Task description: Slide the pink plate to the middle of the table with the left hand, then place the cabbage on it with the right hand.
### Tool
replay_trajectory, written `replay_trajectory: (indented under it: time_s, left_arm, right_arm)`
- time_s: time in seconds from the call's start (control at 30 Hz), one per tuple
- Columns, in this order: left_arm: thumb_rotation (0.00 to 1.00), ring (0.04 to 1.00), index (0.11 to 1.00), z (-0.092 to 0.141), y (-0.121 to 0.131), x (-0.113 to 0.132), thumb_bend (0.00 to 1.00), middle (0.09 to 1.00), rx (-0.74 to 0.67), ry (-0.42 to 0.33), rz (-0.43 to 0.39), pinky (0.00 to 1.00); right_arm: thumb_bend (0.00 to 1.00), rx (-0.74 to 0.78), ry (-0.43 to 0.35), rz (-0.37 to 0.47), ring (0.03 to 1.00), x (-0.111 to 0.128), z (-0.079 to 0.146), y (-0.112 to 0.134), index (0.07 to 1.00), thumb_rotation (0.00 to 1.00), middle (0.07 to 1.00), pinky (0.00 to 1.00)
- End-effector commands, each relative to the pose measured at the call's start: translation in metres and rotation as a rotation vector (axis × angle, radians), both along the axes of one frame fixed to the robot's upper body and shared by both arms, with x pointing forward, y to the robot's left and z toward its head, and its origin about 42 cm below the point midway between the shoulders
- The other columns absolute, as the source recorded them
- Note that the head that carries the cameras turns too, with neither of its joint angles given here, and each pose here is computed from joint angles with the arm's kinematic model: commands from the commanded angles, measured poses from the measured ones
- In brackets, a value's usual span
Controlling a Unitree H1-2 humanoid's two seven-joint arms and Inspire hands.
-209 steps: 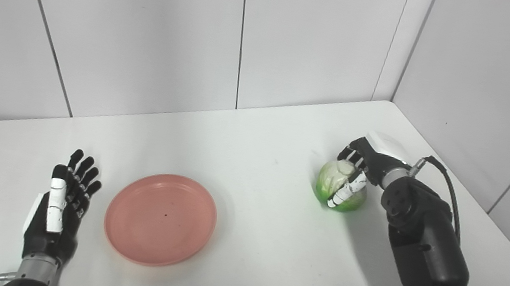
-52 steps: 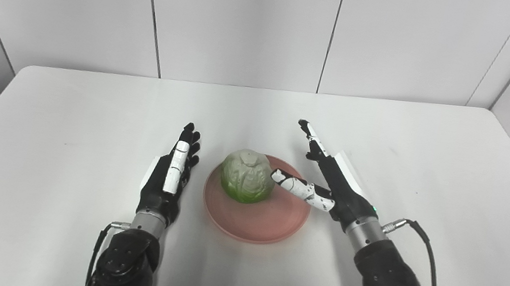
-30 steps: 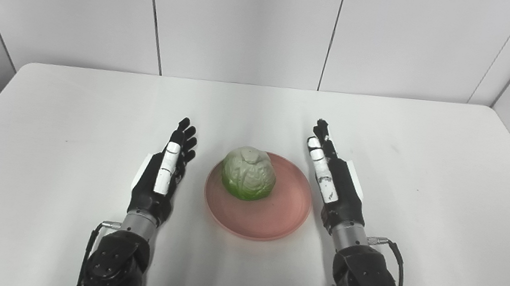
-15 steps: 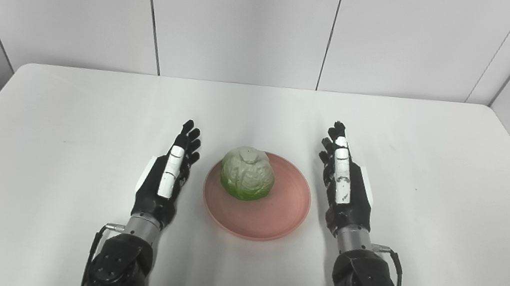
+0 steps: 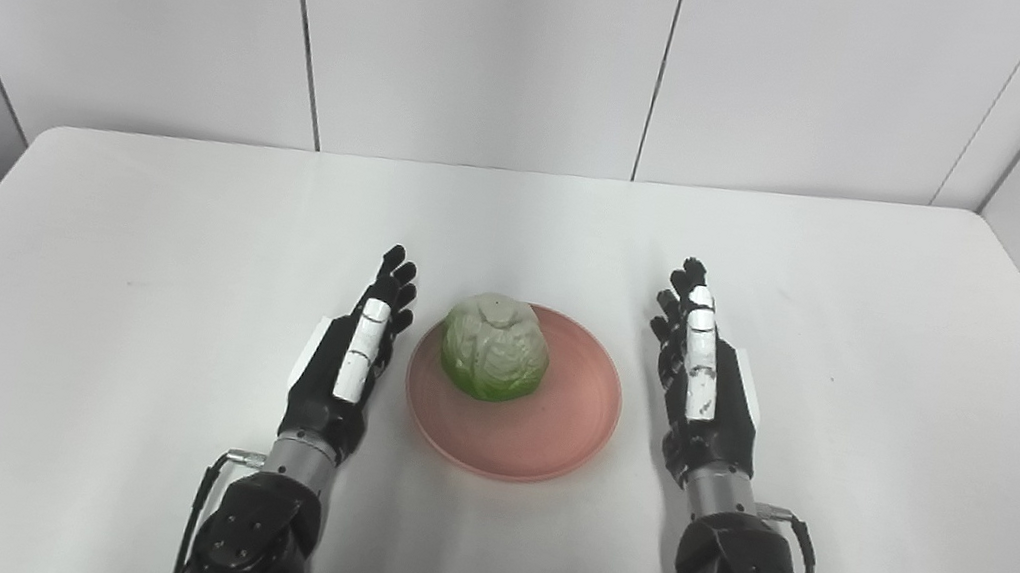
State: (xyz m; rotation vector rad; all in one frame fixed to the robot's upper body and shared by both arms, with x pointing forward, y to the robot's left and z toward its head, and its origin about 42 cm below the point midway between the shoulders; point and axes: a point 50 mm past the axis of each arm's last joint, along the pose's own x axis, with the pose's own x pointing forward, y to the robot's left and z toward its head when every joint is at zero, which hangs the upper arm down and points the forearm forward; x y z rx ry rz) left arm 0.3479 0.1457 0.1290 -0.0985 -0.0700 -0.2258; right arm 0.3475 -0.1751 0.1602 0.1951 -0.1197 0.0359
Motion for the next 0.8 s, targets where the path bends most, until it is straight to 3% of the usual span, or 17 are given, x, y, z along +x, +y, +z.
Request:
replay_trajectory:
  time_s: [0.0,0.27,0.47,0.77]
  left_arm:
    - [1.00,1.000,1.000,0.016,-0.004,0.006,0.74,1.000,-0.018,-0.069,0.003,1.00]
    - [1.00,1.000,1.000,0.017,-0.001,0.008,0.75,1.000,-0.010,-0.058,0.026,1.00]
    - [1.00,1.000,1.000,0.019,0.000,0.012,0.75,1.000,-0.010,-0.056,0.037,1.00]
    - [1.00,1.000,1.000,0.019,0.004,0.016,0.76,1.000,-0.032,-0.058,0.038,1.00]
  right_arm:
    - [0.67,0.000,-0.065,0.026,1.000,0.004,0.016,0.004,1.000,0.99,1.000,1.00]
    - [0.69,-0.032,-0.047,0.050,1.000,0.001,0.015,0.006,1.000,0.99,1.000,1.00]
    - [0.60,-0.061,-0.069,0.052,1.000,-0.001,0.013,0.010,1.000,0.97,1.000,1.00]
    - [0.57,-0.054,-0.060,0.052,1.000,-0.005,0.008,0.017,1.000,0.93,1.000,1.00]
